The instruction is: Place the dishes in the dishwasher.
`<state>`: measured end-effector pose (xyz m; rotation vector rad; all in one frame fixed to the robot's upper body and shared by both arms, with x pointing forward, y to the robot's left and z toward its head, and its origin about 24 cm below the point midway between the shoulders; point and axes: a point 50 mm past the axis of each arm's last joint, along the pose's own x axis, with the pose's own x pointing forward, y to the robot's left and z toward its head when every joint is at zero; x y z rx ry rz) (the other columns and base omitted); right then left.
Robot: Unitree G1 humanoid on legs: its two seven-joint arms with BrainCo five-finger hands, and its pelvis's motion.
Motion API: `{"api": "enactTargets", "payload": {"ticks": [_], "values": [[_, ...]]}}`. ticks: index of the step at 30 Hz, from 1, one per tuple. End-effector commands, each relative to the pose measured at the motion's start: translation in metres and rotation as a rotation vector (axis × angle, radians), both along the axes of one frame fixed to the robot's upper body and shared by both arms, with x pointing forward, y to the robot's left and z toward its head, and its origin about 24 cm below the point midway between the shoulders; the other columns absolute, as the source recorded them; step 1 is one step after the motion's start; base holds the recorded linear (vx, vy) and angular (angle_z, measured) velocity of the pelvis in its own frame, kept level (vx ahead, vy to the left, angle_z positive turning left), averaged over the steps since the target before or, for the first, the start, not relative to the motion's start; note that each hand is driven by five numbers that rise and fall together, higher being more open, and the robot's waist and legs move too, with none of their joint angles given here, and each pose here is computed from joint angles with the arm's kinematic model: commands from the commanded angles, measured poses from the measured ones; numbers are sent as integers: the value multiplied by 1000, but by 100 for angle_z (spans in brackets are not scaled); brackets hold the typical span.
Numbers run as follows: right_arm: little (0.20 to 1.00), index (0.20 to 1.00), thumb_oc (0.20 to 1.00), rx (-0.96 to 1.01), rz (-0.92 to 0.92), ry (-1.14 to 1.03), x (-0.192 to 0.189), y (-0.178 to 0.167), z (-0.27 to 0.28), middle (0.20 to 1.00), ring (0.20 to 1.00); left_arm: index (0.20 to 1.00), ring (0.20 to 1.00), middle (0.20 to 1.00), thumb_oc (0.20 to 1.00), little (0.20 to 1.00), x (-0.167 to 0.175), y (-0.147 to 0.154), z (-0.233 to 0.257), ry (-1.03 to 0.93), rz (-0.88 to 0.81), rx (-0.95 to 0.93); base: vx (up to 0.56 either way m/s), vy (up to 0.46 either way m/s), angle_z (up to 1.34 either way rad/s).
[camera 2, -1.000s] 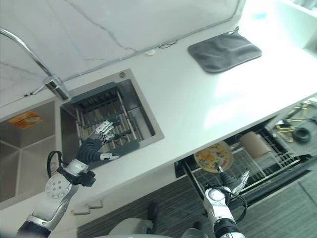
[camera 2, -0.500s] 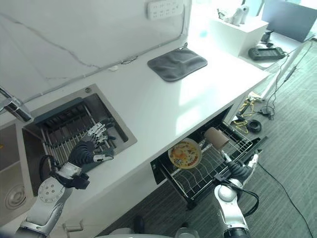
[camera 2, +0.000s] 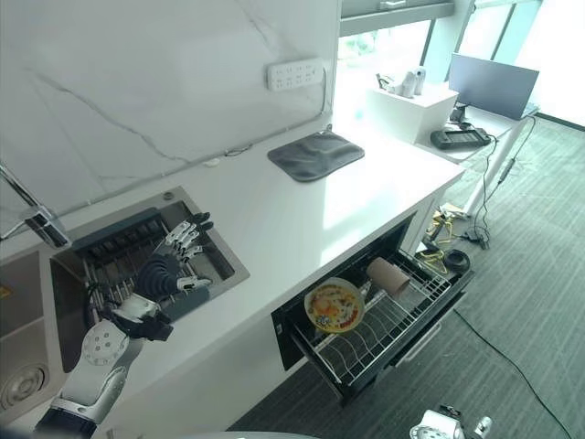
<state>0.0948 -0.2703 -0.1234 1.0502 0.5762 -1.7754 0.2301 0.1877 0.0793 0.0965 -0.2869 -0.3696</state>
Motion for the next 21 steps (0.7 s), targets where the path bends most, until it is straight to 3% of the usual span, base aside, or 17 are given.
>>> {"api": "enactTargets", "payload": {"ticks": [1,4,8,16,21], "values": [[1000,1000,1000,96,167,-361,34,12,-6,1000,1000,1000,1000,1000,1000,1000,18,-1,39,-199,1,-52,69,-71,4],[1000,1000,1000,169,287,-582,50,34,-10,1000,1000,1000,1000,1000,1000,1000,21,-3,39,-200,-7,-40,56,-67,4],[1000,1000,1000,256,613,-950,68,58,-3,1000,1000,1000,1000,1000,1000,1000,23,4,50,-225,-44,-12,80,-99,16],[1000,1000,1000,298,996,-1315,113,80,35,1000,1000,1000,1000,1000,1000,1000,23,-5,59,-231,-101,53,114,-71,15],[1000,1000,1000,282,1189,-1368,130,84,54,1000,1000,1000,1000,1000,1000,1000,21,-8,60,-225,-137,74,130,-34,10]]}}
